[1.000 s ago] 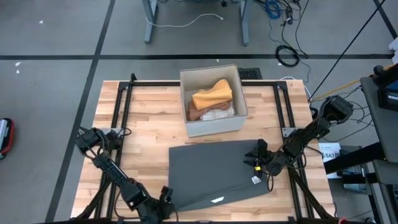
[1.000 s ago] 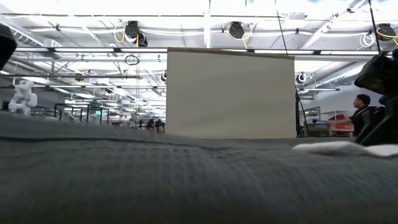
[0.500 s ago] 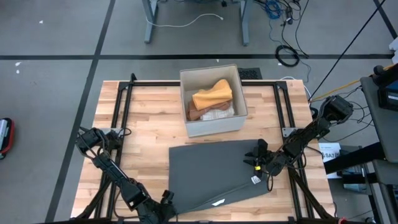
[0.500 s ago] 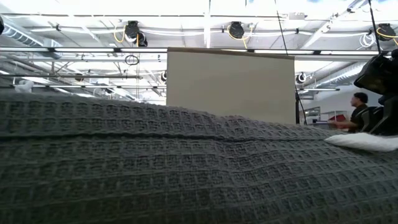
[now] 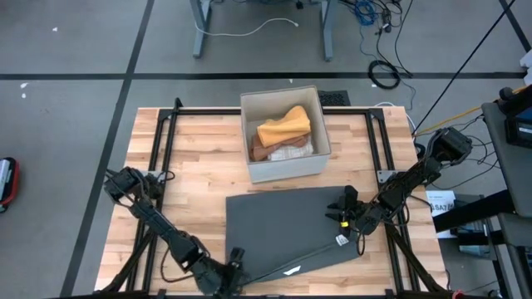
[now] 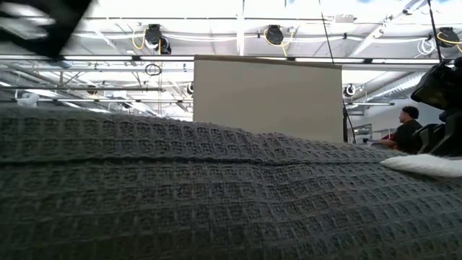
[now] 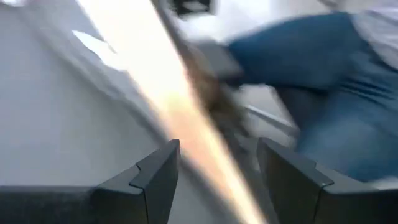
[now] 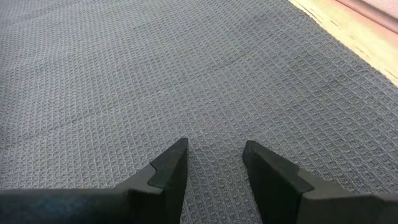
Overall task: Fold towel
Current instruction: Fold the orange towel
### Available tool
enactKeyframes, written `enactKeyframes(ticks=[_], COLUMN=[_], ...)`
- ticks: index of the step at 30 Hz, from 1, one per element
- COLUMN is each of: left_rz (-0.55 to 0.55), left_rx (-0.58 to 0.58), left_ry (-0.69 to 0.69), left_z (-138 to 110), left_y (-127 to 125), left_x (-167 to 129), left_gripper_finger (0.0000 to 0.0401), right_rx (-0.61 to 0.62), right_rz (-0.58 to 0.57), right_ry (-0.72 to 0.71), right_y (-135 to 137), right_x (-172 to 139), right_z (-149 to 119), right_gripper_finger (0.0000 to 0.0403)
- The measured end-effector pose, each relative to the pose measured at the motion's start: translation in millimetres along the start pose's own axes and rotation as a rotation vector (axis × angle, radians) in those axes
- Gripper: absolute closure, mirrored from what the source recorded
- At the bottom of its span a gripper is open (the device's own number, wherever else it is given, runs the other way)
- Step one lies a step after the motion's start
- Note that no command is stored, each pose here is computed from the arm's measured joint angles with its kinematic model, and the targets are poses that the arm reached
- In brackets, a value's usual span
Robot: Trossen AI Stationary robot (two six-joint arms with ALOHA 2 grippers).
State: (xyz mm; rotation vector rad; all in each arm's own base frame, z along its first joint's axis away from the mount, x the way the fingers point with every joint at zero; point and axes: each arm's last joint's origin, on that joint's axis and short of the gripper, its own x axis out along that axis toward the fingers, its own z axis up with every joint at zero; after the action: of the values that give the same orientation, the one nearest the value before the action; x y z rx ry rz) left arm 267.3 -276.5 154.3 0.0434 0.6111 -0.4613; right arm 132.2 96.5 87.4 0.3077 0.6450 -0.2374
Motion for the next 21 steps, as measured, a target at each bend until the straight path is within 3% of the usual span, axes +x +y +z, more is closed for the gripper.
enactKeyframes(ticks=[5,9,16,21], left_rz=[0.276,0.378,0.4,0.293], left_rx=[0.065,0.018,-0.062,-0.084], left_ry=[-0.029,-0.006,0.026,-0.053], left_z=[8.4,15.1,16.7,15.7], left_y=[37.9,83.0,156.8,186.2], left_x=[5.0,9.8,16.8,28.0], left_gripper_finger=[0.0179,0.0179,0.0179,0.0179], right_rx=[-0.001,-0.01,-0.028,-0.107], right_rz=[0.001,0.005,0.049,0.076], right_ry=[-0.001,-0.003,-0.028,-0.055], right_y=[0.1,0.4,5.0,20.3], right_x=[0.0,0.0,-0.2,-0.8], right_z=[0.1,0.2,3.5,15.1], right_gripper_finger=[0.0255,0.0255,0.0255,0.0255])
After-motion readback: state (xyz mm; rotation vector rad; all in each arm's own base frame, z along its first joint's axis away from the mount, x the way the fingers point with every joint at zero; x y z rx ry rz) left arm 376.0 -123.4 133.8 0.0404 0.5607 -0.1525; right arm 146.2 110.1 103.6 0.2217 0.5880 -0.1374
